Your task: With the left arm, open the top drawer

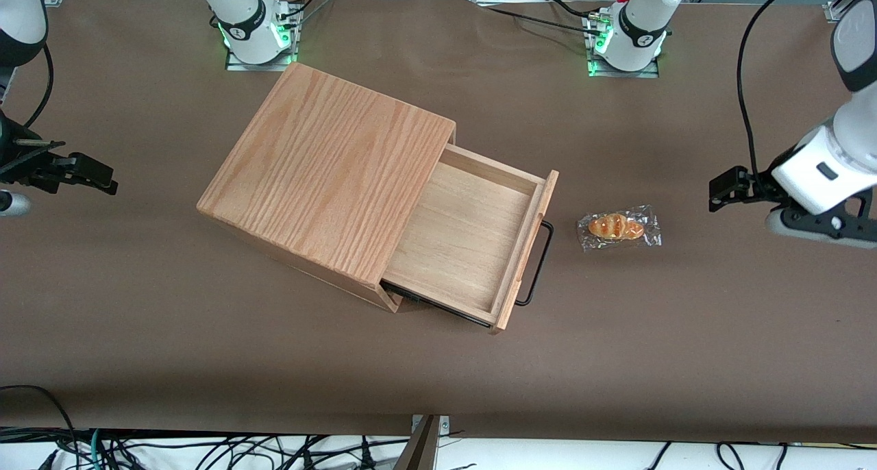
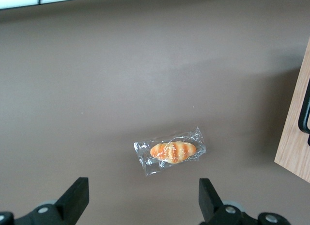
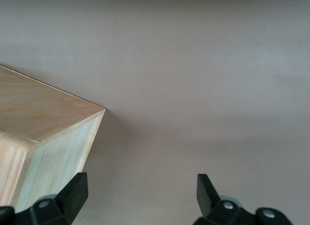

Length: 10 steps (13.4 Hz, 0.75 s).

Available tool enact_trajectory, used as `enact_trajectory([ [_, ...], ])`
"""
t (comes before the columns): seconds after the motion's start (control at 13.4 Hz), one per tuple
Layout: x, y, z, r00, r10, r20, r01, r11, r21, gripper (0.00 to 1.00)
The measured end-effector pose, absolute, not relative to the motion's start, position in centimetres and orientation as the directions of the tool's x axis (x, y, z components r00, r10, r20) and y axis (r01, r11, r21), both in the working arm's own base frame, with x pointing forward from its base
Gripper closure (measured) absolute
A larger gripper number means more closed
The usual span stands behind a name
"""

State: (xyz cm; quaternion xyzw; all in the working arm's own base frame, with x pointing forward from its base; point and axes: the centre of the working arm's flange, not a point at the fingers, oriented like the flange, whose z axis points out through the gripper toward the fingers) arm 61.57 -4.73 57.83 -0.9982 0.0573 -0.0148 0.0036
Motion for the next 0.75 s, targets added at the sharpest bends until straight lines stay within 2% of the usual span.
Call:
enact_trajectory([
  [0.3,58.2,-3.4,57.5,0.997,-0.079,0.003,-0.079,-0.997,-0.015,0.00],
  [0.75,58.1,-2.8,56.9,0.997,-0.068,-0.021,-0.068,-0.998,-0.014,0.00],
])
